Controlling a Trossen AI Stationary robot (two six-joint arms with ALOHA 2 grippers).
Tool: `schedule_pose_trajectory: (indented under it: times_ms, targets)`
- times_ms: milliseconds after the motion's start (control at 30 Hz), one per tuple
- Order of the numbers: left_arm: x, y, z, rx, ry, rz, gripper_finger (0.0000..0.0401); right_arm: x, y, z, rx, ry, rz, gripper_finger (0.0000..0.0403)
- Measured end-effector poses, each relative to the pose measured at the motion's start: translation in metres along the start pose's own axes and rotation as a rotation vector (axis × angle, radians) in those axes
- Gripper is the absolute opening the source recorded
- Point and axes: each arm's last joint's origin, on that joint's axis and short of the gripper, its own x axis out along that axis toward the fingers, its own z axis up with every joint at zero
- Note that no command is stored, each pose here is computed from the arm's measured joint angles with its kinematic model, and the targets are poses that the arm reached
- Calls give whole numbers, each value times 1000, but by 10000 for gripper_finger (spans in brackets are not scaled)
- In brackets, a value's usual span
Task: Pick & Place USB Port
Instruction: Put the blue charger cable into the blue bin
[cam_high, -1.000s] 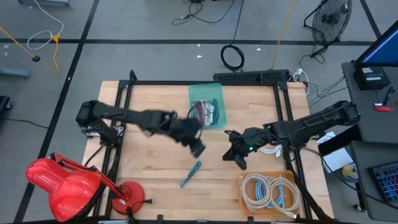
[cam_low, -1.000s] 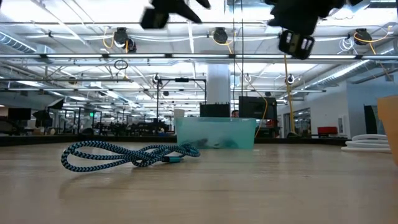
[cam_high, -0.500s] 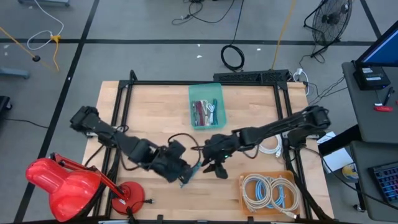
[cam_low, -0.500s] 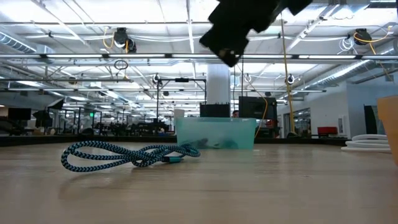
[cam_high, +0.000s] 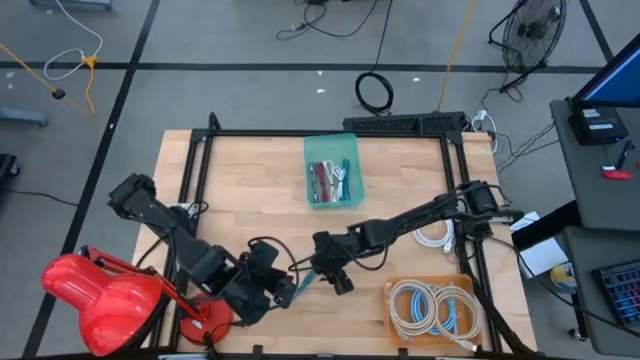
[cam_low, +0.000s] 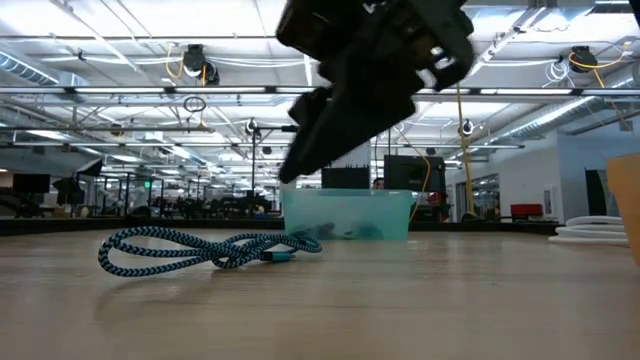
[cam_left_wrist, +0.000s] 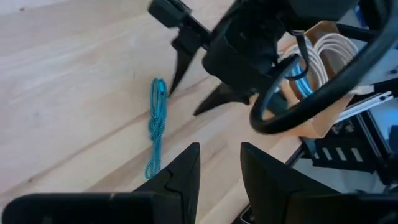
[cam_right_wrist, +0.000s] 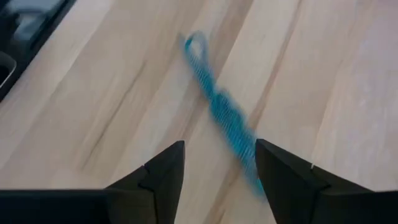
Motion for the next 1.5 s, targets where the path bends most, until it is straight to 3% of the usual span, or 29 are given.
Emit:
schedule_pose_trajectory:
  times_ms: [367, 667, 867, 1100, 1167, 1333, 1500]
  targets:
    - [-10, 1, -16, -69, -16, -19, 115, 21, -8, -5, -33, -14, -62, 193]
    - [-12, 2, -19, -91, -37, -28, 115, 48, -12, -28, 66, 96, -58, 190]
    - [-12, 2, -19, -83, -38, -25, 115, 43, -9, -28, 130, 108, -68, 143]
    - [-10, 3, -15, -36, -47, -3, 115, 5, -1, -7, 265, 48, -13, 23]
    - [-9, 5, -14, -19, -46, 18, 115, -12, 2, 1, 323, 26, -15, 13]
    - [-9, 13, -12, 36, -35, 89, 115, -63, 6, 20, 597, -90, -137, 18]
    - [-10, 21, -11, 90, -34, 167, 115, -106, 1, 15, 839, -144, -443, 8]
